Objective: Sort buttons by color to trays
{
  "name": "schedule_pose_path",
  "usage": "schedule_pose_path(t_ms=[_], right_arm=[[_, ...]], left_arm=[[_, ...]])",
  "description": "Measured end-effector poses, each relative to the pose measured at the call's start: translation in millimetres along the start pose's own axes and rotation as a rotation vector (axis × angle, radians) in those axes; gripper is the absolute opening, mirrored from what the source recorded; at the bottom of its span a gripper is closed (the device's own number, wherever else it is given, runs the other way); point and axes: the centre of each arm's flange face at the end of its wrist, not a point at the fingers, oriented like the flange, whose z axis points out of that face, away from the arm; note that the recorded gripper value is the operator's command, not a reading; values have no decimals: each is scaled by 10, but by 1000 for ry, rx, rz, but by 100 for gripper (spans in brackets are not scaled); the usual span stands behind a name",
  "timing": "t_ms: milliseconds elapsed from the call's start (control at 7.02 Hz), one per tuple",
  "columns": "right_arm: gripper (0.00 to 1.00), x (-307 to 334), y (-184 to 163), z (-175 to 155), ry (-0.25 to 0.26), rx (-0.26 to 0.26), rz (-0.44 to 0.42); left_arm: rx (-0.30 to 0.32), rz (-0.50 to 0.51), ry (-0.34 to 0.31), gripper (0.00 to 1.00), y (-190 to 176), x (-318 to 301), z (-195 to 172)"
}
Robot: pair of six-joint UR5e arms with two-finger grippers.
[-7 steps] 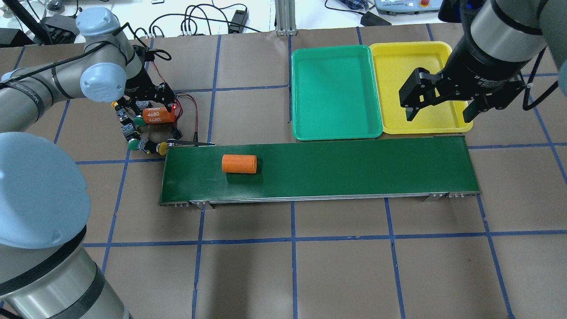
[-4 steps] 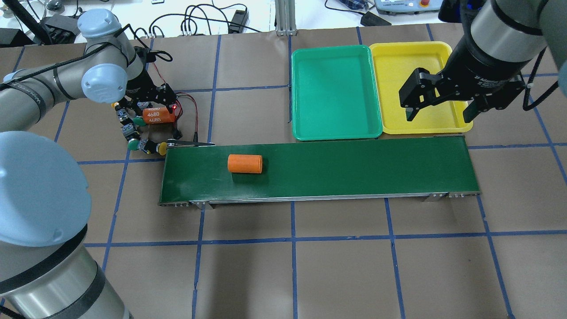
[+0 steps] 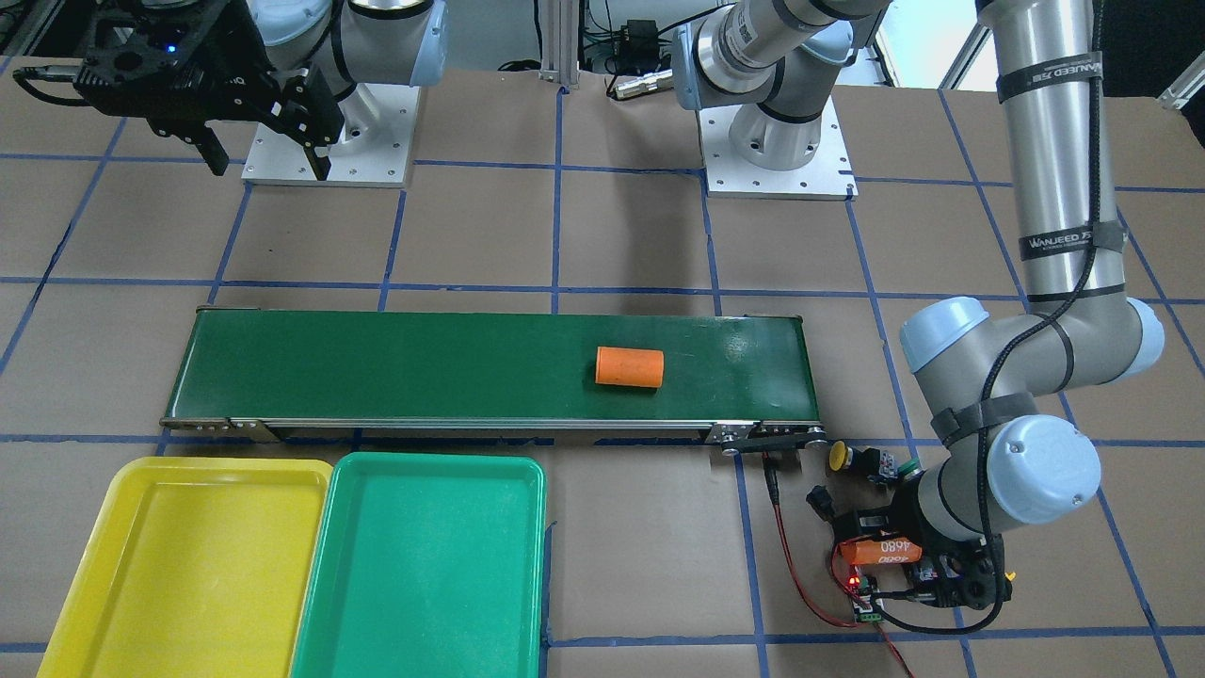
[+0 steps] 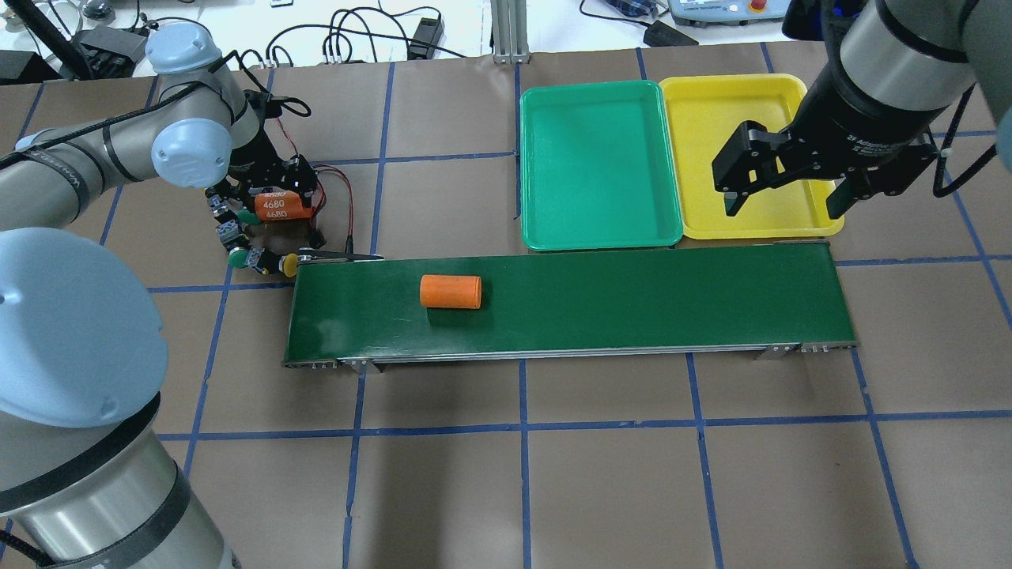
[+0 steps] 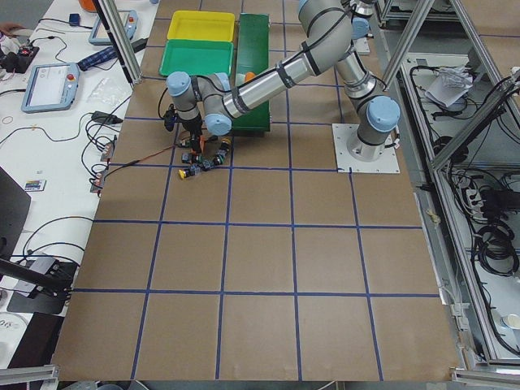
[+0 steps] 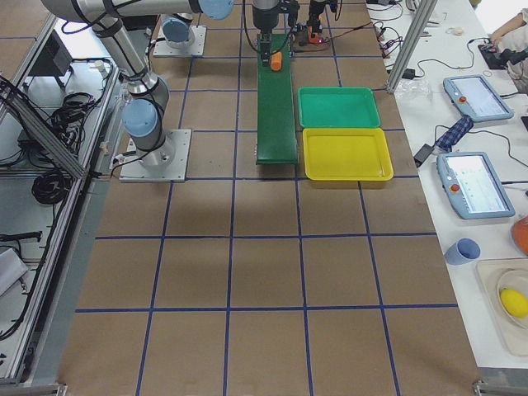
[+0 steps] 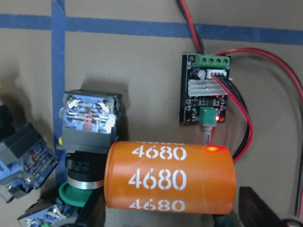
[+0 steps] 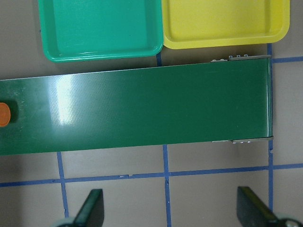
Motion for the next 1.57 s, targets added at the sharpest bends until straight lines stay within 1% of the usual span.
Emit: schedule_pose_path(t_ms=[143,428,570,713,998,1140,1283,1425,1568], right_arm=[[100,0,0,0,0,0,0],[100,0,0,0,0,0,0],[100,0,0,0,0,0,0],[100,0,0,0,0,0,0],[100,0,0,0,0,0,-1],[100,0,0,0,0,0,-1],[100,0,0,0,0,0,-1],[100,0,0,0,0,0,-1],[100,0,0,0,0,0,-1]], left_arm=[[-1,0,0,0,-11,0,18],[1,10,-2,0,6,68,-34],[-1,15,-3,0,63,102,-196],[-14,19,2,0,184,130,-434],[-49,28,16,0,617,217,-966],[-66,40,31,0,881,324,-1149],[-88,66,48,0,1146,522,-1183],[-107,96,54,0,1383,721,-1140],[-122,119,56,0,1552,840,-1086]])
